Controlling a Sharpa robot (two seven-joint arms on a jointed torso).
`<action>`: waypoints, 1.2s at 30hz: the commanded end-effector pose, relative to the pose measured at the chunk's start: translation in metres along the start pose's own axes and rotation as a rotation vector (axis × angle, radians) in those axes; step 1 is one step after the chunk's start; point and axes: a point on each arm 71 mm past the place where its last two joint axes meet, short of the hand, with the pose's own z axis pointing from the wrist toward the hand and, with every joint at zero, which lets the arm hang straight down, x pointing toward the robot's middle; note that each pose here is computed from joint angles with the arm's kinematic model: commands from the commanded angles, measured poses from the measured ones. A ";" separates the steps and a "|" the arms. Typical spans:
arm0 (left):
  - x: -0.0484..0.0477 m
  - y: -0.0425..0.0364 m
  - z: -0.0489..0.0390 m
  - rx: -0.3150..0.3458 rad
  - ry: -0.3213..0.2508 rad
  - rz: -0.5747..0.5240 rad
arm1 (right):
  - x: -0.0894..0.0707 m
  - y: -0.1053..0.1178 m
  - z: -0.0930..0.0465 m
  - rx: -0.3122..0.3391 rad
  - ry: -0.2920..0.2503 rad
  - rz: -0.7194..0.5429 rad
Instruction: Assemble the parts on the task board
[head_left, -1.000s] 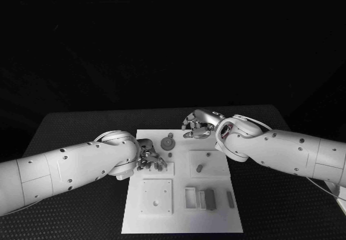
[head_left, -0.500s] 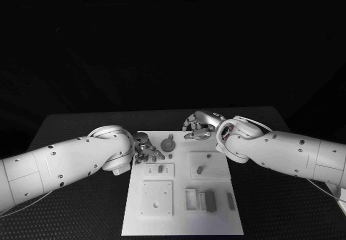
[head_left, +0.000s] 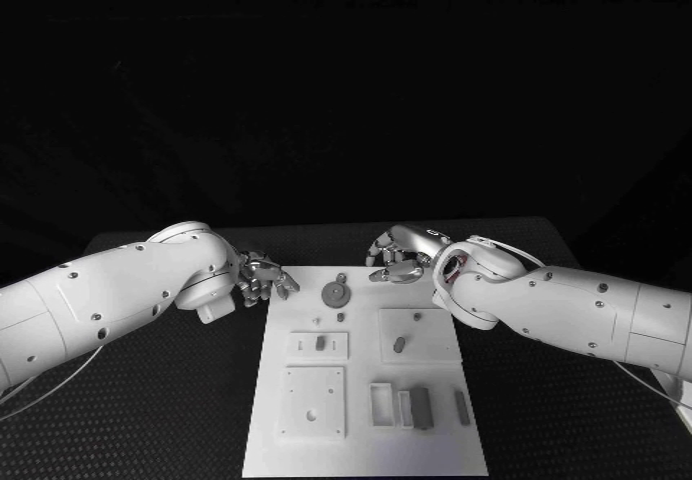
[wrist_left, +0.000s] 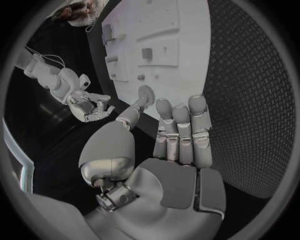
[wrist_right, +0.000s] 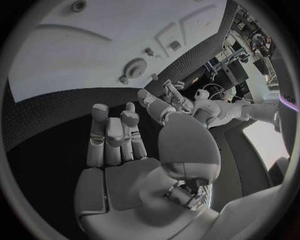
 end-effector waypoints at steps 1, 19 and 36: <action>-0.0076 0.0011 0.0064 0.008 -0.025 0.022 | 0.000 0.000 0.000 -0.004 0.005 0.000; -0.0168 0.0137 0.0304 -0.062 -0.131 0.109 | 0.001 0.000 0.001 -0.006 0.007 0.001; -0.0060 0.0089 0.0347 -0.036 -0.048 0.141 | 0.002 0.002 0.002 -0.008 0.010 0.002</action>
